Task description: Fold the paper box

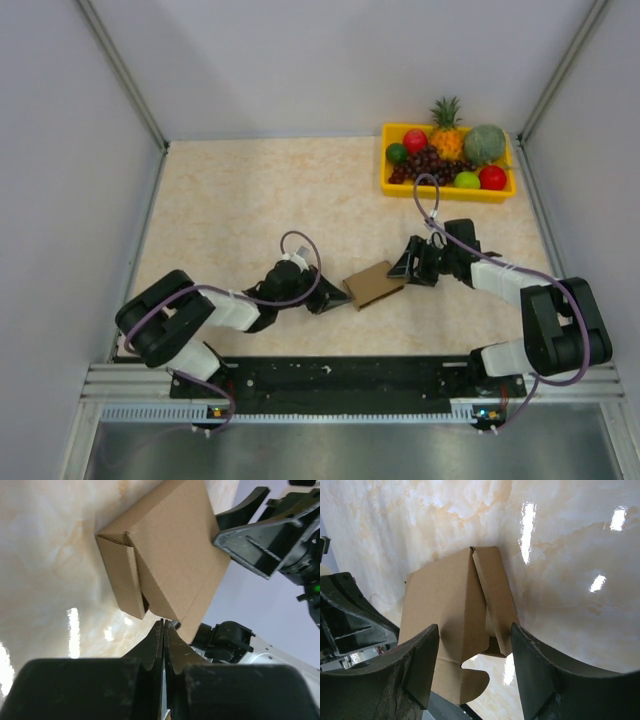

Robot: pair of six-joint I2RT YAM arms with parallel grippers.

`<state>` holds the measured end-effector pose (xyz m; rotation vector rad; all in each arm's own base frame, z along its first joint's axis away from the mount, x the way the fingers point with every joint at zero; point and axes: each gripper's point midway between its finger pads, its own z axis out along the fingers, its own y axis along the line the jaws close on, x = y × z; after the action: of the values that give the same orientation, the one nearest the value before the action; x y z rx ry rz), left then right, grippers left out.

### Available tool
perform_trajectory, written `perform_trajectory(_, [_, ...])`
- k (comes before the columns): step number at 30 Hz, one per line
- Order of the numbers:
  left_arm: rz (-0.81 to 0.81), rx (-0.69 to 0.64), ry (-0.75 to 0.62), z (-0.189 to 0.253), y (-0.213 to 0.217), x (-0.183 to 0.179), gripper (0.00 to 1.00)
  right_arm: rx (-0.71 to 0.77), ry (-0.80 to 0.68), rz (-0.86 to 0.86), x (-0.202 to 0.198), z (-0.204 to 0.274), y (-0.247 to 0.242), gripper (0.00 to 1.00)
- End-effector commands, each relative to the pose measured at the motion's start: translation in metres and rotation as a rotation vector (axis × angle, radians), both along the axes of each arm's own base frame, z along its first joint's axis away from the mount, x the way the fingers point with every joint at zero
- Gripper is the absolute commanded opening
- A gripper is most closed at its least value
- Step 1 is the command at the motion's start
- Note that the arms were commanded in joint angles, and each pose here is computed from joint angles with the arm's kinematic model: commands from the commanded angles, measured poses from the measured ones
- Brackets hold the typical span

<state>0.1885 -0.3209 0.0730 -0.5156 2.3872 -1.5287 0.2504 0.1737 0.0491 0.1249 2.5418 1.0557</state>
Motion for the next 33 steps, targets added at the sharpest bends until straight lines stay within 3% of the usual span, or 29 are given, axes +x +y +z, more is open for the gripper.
perform_trajectory(1, [-0.017, -0.025, -0.002, -0.001, -0.011, 0.005, 0.00, 0.023, -0.064, 0.019, 0.013, 0.015, 0.007, 0.59])
perform_trajectory(21, [-0.067, -0.019, -0.020, -0.001, -0.025, 0.013, 0.00, -0.009, -0.047, 0.050, 0.006, 0.006, 0.018, 0.59])
perform_trajectory(25, [-0.098, 0.050, 0.015, -0.015, -0.026, 0.010, 0.00, -0.032, -0.043, 0.046, 0.003, 0.003, 0.019, 0.59])
perform_trajectory(29, [-0.123, 0.229, -0.059, -0.033, -0.007, 0.011, 0.08, -0.070, -0.061, 0.021, 0.002, -0.005, 0.012, 0.52])
perform_trajectory(33, [-0.173, 0.303, -0.131, -0.032, 0.004, 0.007, 0.13, -0.098, -0.085, -0.014, 0.001, -0.018, 0.005, 0.52])
